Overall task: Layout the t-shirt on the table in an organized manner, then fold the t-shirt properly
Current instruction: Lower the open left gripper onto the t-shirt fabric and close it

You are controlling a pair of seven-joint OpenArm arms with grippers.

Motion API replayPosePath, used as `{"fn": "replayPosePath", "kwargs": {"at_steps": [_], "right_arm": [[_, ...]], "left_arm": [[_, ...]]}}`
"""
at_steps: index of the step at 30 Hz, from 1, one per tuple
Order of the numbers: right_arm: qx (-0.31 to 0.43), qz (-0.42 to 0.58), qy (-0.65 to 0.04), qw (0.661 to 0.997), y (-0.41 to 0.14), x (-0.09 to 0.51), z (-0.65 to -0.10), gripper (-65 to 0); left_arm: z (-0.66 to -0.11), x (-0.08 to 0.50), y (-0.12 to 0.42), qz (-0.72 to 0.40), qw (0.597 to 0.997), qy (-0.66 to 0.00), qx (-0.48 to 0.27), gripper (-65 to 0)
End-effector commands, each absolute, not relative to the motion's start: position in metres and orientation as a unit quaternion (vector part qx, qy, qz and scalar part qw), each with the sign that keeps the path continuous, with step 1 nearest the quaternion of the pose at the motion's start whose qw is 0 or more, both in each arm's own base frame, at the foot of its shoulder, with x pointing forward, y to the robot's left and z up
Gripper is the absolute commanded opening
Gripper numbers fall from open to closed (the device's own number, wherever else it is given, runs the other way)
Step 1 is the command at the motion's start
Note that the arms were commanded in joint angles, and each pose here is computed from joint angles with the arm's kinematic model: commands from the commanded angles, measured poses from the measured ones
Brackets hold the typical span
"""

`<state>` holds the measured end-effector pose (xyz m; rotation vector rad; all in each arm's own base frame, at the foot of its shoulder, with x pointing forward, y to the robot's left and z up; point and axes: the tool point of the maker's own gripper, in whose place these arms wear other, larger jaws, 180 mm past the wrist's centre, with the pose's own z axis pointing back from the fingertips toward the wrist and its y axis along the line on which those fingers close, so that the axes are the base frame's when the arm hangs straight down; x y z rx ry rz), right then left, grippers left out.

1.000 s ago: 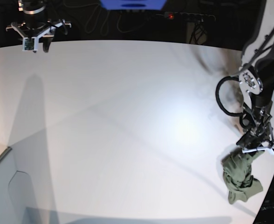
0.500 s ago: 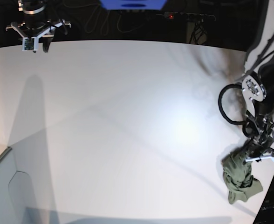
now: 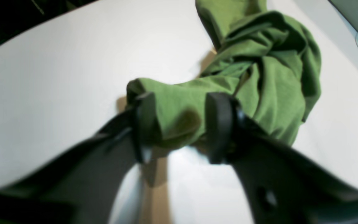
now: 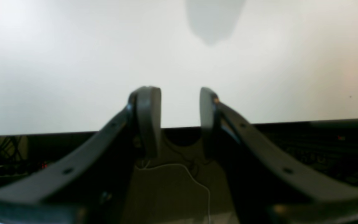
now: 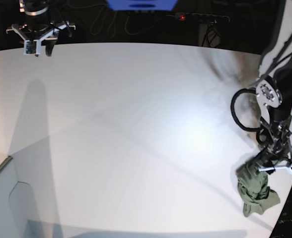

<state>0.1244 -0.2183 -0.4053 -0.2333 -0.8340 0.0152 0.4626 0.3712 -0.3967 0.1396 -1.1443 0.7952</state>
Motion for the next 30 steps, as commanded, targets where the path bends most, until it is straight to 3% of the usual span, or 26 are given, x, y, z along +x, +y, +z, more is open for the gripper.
{"fn": "replayPosePath", "kwargs": {"at_steps": [1,15,30], "right_arm": [[-0.114,0.013,-0.419,0.901,-0.218,0.129,-0.397,-43.3],[-0.113,0.013,-0.425,0.898,-0.218,0.134,-0.395,-43.3],[-0.114,0.013,-0.424,0.898,-0.219,0.133,-0.396,-43.3]], "left_arm": [[-0.371,0.477,0.378,0.364,0.744,-0.556,0.066,-34.0],[-0.387,0.452,0.398,0.395,0.738,-0.542,0.078,-33.4],[-0.378,0.465,0.392,0.396,0.734,-0.547,0.067,-33.7]]}}
